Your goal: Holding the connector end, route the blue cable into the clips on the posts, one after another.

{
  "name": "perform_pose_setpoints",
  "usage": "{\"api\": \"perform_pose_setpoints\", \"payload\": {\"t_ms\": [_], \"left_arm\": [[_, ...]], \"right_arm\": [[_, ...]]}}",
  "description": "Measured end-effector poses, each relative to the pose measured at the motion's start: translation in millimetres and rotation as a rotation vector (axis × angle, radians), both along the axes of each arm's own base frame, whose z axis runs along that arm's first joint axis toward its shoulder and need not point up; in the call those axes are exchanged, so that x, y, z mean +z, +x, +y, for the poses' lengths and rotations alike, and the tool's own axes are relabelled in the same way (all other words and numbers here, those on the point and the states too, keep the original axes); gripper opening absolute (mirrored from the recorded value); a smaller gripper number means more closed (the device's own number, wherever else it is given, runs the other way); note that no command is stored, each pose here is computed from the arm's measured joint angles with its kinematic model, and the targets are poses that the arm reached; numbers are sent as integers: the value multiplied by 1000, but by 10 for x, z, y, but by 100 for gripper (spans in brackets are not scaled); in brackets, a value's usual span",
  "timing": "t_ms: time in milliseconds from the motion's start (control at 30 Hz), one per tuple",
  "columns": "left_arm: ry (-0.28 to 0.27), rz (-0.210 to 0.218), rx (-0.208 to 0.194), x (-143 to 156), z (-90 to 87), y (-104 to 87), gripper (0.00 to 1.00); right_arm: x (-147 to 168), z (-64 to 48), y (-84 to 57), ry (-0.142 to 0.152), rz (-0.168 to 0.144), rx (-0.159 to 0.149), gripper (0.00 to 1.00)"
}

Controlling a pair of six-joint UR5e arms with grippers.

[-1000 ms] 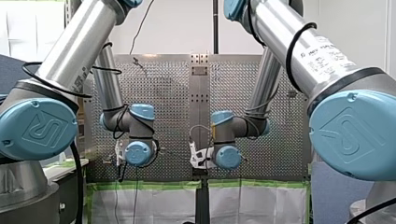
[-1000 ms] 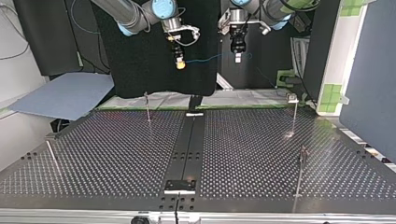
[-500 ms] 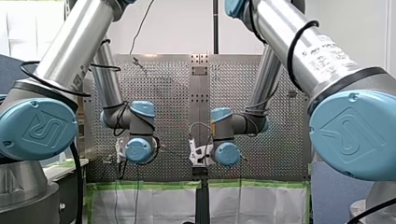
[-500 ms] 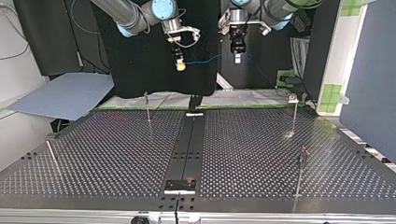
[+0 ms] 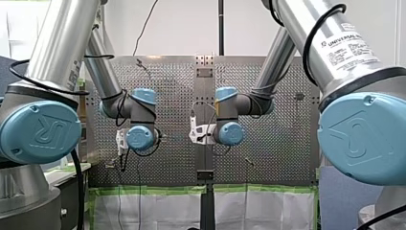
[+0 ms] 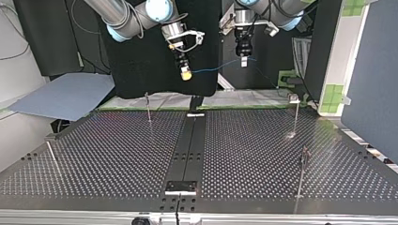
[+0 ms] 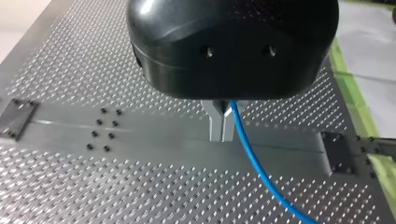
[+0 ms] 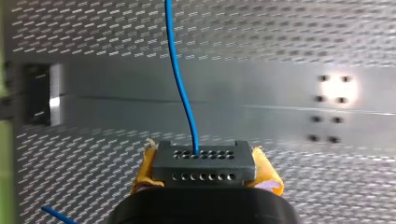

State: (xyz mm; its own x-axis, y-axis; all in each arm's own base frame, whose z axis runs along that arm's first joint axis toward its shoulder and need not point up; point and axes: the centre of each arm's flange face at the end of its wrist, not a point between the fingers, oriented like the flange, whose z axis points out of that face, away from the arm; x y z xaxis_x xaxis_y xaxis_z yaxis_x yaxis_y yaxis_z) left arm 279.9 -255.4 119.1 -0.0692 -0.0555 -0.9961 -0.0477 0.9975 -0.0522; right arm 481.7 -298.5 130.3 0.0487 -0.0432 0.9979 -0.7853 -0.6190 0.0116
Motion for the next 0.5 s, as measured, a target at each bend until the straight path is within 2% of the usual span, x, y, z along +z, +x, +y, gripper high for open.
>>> {"api": "perform_pose_setpoints", "payload": {"t_ms": [267,500], "left_arm": [[-31,-38,43,351,35,177,0],[-99,-100,66,795,5,400,0]], "right_arm": [[651,-176,97,-67,-79,-3,0],[1139,-278,87,-126,-141,-9,0]]}}
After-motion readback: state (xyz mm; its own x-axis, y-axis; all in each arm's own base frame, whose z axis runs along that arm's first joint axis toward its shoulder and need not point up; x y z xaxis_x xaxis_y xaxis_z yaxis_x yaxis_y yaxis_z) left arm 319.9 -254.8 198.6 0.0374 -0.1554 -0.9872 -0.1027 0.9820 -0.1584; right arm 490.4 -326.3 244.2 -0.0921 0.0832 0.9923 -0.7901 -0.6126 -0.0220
